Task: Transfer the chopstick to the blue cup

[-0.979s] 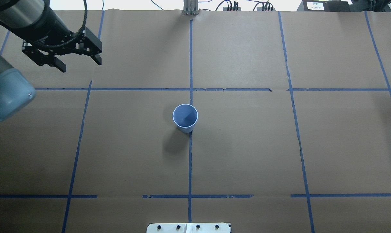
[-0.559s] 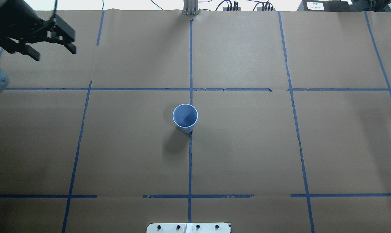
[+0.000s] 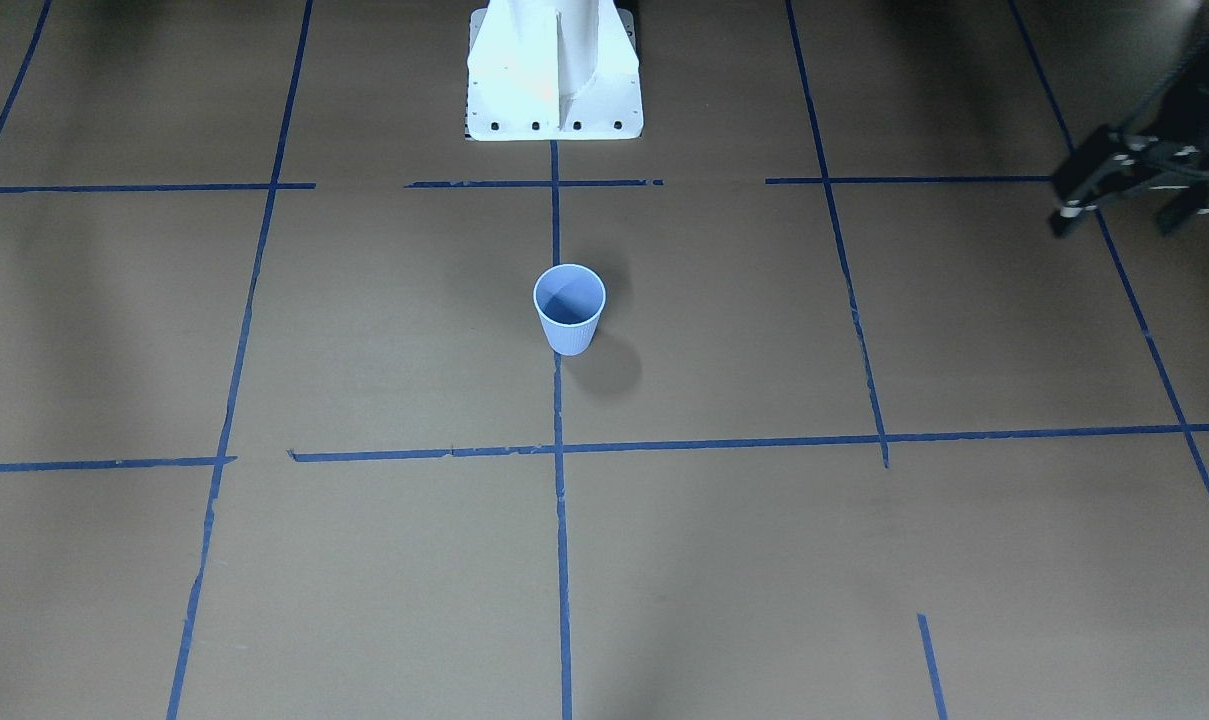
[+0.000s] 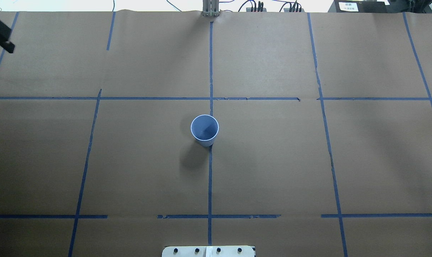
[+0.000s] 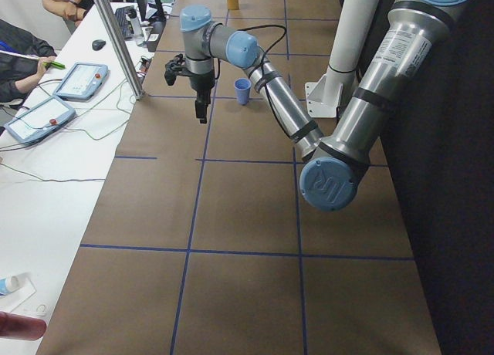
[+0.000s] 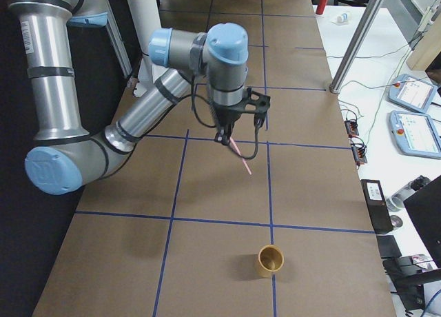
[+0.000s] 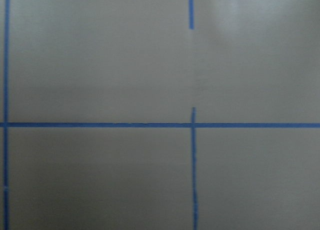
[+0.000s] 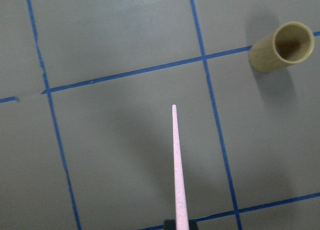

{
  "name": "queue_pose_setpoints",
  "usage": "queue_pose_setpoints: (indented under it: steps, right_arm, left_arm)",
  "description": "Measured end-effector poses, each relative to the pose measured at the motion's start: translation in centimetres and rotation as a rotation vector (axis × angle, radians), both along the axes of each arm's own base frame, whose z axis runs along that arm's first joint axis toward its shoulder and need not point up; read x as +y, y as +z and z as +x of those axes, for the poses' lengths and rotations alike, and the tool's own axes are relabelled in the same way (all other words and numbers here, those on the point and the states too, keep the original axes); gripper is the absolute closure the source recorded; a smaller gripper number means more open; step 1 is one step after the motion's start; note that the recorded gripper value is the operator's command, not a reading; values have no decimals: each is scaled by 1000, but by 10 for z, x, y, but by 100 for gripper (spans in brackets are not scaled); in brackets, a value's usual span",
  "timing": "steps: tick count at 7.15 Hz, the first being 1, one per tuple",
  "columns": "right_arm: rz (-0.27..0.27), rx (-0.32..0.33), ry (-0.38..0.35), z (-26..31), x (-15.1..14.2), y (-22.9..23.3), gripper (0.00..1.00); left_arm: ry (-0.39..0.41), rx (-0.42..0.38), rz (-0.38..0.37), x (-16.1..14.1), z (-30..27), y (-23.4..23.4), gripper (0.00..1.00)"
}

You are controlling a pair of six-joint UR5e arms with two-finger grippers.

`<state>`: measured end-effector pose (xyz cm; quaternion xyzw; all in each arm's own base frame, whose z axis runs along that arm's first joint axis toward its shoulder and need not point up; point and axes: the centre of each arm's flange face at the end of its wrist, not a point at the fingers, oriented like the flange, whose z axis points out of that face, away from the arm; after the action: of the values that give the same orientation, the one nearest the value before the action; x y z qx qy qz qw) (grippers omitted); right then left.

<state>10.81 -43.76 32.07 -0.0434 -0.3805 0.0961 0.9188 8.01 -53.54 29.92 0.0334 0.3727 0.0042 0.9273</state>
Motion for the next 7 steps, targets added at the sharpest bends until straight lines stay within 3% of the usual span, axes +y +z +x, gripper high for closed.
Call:
queue_pose_setpoints:
  steps: [3, 7]
  right_arm:
    - [-30, -117, 27, -126, -39, -147, 100]
    - [-25, -133, 45, -326, -21, -255, 100]
  left_arm:
    - [37, -21, 17, 3, -24, 31, 0]
    - [86, -44, 28, 6, -61, 80, 0]
